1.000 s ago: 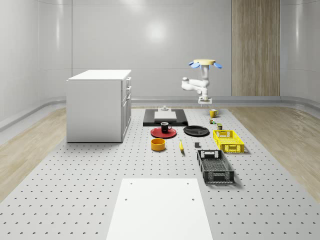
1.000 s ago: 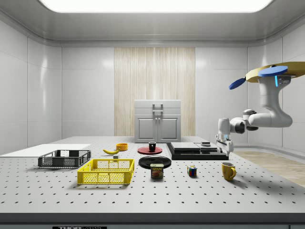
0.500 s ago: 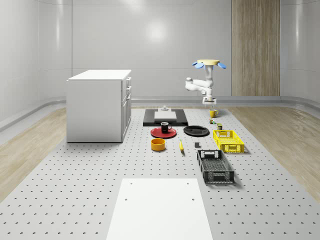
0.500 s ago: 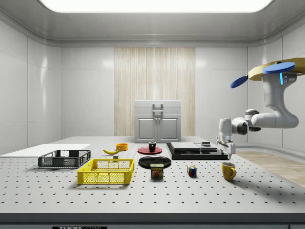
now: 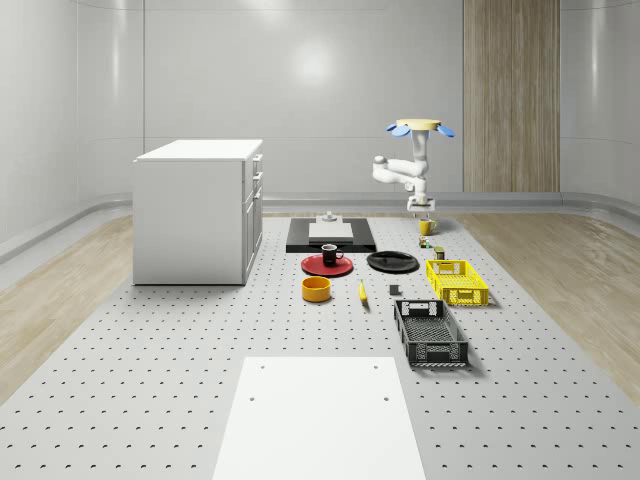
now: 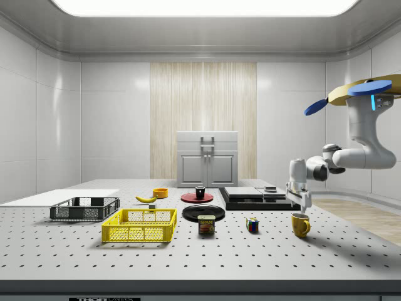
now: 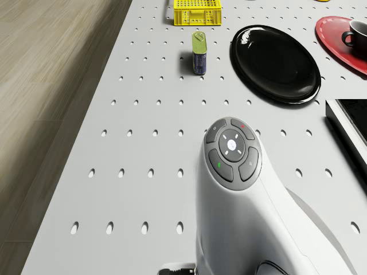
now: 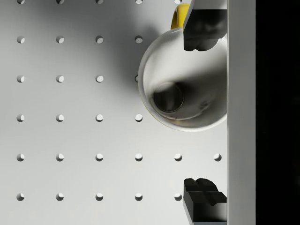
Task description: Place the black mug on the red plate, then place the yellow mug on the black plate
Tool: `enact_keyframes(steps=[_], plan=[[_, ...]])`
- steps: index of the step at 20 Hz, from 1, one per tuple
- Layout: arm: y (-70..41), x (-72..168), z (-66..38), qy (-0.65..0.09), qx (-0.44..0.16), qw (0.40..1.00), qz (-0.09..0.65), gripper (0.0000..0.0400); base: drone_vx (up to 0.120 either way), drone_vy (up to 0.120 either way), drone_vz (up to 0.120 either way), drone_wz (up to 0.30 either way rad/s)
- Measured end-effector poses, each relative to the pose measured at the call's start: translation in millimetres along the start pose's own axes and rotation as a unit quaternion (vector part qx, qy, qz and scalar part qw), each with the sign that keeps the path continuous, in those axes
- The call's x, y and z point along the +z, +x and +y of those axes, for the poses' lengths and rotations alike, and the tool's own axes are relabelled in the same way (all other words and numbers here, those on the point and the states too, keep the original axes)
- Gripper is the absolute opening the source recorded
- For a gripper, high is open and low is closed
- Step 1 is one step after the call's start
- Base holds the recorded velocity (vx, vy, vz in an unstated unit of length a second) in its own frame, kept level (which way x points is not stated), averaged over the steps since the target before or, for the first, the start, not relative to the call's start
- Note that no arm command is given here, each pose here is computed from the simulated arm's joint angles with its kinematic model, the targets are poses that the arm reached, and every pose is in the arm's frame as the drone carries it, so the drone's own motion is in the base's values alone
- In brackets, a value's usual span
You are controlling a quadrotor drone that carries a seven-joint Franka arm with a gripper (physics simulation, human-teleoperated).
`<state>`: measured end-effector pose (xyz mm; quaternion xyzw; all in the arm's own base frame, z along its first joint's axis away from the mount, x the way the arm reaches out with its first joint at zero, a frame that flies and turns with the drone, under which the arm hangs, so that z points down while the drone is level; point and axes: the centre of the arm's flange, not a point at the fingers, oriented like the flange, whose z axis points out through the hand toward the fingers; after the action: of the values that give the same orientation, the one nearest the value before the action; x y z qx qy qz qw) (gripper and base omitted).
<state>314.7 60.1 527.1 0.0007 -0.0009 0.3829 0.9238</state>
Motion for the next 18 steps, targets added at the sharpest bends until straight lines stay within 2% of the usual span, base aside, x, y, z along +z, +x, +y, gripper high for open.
enact_keyframes(steps=[9, 18], plan=[[5.7, 24, 5.6, 0.0, 0.0, 1.0, 0.0, 0.04, 0.0, 0.0, 0.0, 0.0], [11.7, 34, 2.1, 0.0, 0.0, 1.0, 0.0, 0.04, 0.0, 0.0, 0.0, 0.0]])
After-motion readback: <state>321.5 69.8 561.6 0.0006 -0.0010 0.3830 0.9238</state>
